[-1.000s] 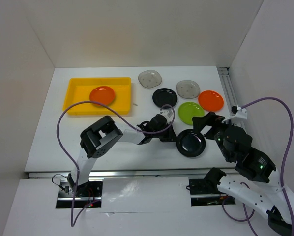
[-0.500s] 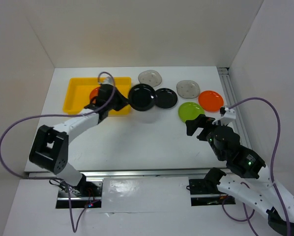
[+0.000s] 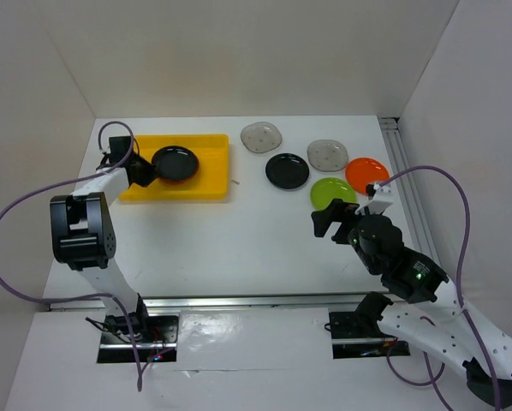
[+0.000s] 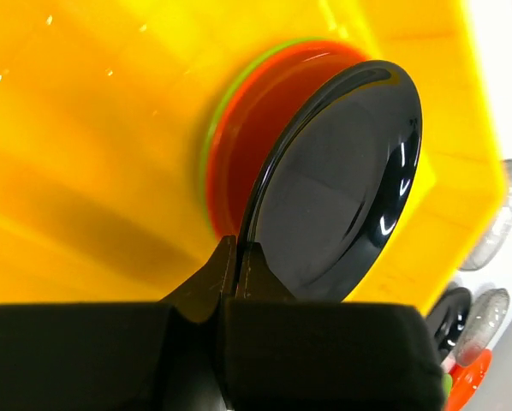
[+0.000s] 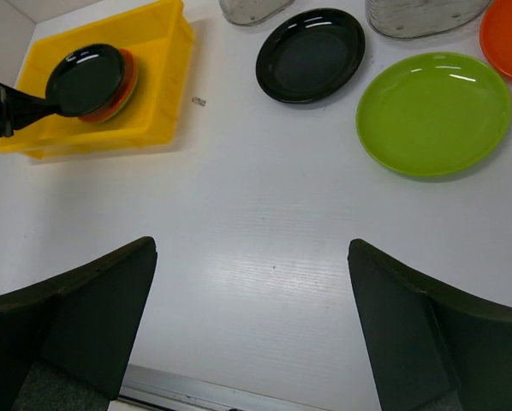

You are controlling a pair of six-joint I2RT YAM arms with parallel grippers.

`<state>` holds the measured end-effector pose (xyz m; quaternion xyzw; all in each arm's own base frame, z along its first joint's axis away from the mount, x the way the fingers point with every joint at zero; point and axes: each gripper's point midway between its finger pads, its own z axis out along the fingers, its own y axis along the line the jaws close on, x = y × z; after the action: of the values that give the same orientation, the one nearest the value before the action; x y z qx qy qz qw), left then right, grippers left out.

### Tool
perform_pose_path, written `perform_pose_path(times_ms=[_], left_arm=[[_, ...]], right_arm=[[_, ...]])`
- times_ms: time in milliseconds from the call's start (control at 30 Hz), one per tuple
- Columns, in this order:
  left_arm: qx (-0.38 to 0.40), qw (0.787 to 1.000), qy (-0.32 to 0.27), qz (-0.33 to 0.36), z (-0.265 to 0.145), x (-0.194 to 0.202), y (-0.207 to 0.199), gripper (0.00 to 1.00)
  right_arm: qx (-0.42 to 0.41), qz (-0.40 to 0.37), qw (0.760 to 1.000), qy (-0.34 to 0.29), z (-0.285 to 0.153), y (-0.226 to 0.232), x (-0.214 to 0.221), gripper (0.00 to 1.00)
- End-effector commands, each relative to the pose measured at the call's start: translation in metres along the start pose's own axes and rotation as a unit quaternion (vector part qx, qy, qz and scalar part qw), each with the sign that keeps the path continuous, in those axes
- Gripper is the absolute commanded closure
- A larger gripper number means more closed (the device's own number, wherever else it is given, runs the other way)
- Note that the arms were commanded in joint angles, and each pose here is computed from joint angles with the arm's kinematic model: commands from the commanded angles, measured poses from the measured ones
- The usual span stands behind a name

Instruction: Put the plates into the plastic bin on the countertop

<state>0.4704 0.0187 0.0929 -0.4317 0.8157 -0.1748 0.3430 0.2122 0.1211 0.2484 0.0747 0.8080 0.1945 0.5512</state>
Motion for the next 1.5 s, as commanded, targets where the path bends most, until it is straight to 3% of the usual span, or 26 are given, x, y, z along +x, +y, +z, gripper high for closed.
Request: perform_pose_path(times_ms=[0, 33, 100, 133, 167, 300, 433, 533, 633, 700, 833, 867, 1133, 1467], left_arm=[[0.018, 1.000, 0.018, -0.001, 0.003, -0.003, -0.017, 1.00], [0.022, 1.000, 0.015, 0.000, 0.002, -0.006, -0.020, 0.96], [0.021, 1.000, 0.008, 0.000, 0.000, -0.010, -0.021, 0.71], [0.023, 1.000, 0.006, 0.001, -0.005, -0.010, -0.022, 0.34], [0.026, 1.000, 0.004, 0.001, -0.009, -0.008, -0.020, 0.20], [0.053, 0.998, -0.039, 0.002, -0.041, -0.021, -0.043, 0.01], [0.091, 0.993, -0.074, 0.024, -0.082, -0.021, -0.073, 0.01], [0.153, 0.984, -0.046, 0.075, -0.102, 0.027, -0.115, 0.01], [0.212, 0.966, 0.034, 0.140, -0.102, 0.119, -0.152, 0.01], [0.273, 0.942, 0.082, 0.176, -0.107, 0.181, -0.180, 0.01], [0.321, 0.908, 0.172, 0.206, -0.089, 0.281, -0.206, 0.01], [0.305, 0.903, 0.205, 0.222, -0.073, 0.317, -0.195, 0.01], [0.329, 0.885, 0.247, 0.216, -0.047, 0.398, -0.215, 0.01], [0.284, 0.896, 0.264, 0.218, -0.005, 0.454, -0.208, 0.07]], right_arm=[[-0.022, 0.004, 1.000, -0.019, 0.004, 0.012, -0.009, 0.00], [-0.025, 0.007, 0.999, -0.024, 0.002, 0.012, -0.011, 0.00], [-0.032, 0.009, 0.999, -0.034, 0.001, 0.014, -0.014, 0.00], [-0.034, 0.011, 0.999, -0.037, -0.001, 0.014, -0.016, 0.00], [-0.032, 0.009, 0.999, -0.034, 0.001, 0.012, -0.013, 0.00], [-0.034, 0.007, 0.999, -0.038, 0.001, 0.013, -0.015, 0.00], [-0.033, 0.009, 0.998, -0.044, -0.001, 0.012, -0.017, 0.00], [-0.032, 0.009, 0.999, -0.043, -0.001, 0.010, -0.015, 0.00], [-0.036, 0.012, 0.998, -0.048, 0.001, 0.012, -0.015, 0.00], [-0.040, 0.016, 0.998, -0.046, 0.001, 0.014, -0.015, 0.00], [-0.043, 0.025, 0.998, -0.050, -0.003, 0.016, -0.021, 0.00], [-0.043, 0.025, 0.998, -0.050, -0.003, 0.016, -0.021, 0.00], [-0.051, 0.042, 0.995, -0.069, -0.017, 0.011, -0.030, 0.00], [-0.029, 0.063, 0.993, -0.100, -0.035, -0.002, -0.052, 0.00]])
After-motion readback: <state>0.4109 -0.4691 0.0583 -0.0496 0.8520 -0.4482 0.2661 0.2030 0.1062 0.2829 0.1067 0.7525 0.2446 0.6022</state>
